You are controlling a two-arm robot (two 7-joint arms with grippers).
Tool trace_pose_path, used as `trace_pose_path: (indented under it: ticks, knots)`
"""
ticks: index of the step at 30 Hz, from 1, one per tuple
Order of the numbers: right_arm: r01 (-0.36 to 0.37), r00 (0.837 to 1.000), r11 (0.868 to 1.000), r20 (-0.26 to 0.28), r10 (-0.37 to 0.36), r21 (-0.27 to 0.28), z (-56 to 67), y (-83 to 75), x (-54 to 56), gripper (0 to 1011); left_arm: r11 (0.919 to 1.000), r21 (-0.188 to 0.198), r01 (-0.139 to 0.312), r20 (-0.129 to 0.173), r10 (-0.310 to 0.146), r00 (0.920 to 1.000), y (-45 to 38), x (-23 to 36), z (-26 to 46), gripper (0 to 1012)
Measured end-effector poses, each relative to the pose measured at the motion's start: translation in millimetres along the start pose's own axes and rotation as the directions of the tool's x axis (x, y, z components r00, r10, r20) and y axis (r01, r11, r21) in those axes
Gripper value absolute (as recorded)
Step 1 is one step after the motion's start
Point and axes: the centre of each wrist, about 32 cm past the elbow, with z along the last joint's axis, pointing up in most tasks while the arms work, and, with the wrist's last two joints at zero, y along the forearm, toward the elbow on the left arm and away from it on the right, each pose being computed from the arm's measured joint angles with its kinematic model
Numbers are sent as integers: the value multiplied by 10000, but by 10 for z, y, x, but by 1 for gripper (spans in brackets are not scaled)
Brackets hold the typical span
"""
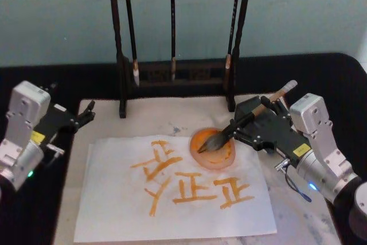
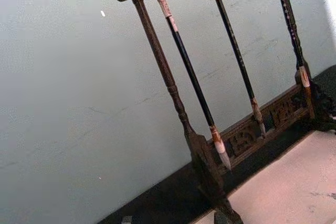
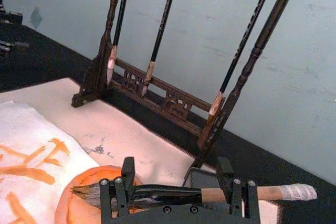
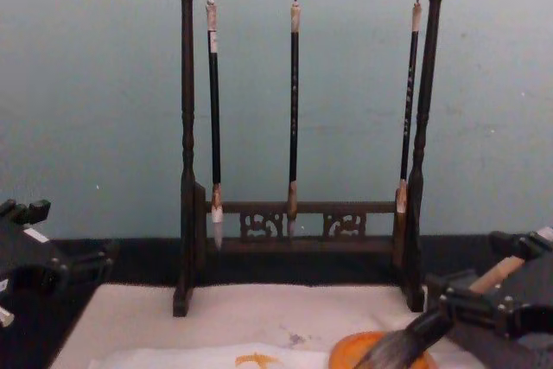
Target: Pick up the brush from the inkstone, write on the paper, then place the brush back to its original position.
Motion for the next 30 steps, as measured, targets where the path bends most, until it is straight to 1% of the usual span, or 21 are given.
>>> trace_pose_path:
  ticks: [30]
  knots:
    - [1, 10000, 10000, 0, -1, 1, 0, 0, 0, 1000, 10000, 0, 0, 0, 0, 10000, 0, 0, 0, 1010]
